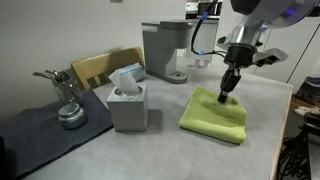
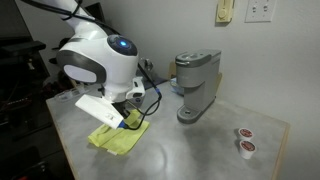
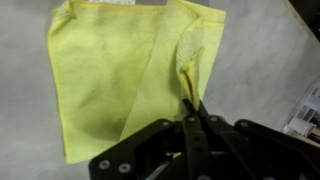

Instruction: Unfold the yellow towel from right to left

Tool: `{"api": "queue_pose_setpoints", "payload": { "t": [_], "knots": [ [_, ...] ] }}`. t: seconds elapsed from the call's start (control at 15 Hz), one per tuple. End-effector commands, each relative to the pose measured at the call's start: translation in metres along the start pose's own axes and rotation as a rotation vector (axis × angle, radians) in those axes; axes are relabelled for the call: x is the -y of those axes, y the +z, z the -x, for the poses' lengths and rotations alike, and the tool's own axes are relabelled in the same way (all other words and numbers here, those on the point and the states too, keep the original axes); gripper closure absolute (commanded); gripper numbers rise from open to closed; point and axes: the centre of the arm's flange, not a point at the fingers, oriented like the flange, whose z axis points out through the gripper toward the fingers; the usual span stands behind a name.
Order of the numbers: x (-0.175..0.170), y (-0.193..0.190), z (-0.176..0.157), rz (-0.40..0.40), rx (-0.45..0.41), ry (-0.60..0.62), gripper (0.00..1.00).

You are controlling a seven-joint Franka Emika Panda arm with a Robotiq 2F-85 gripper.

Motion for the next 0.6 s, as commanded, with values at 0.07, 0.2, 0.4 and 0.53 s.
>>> {"api": "queue_pose_setpoints", "payload": {
  "t": [0.07, 0.2, 0.4, 0.53],
  "knots": [
    [0.057, 0.031, -0.008, -0.024, 0.002, -0.066, 0.99],
    [0.079, 0.048, -0.019, -0.029, 0.013, -0.101, 0.99],
    [0.11, 0.068, -0.039, -0.011, 0.027, -0.157, 0.99],
    [0.13, 0.082, -0.054, 0.016, 0.041, -0.205, 0.99]
  ]
}}
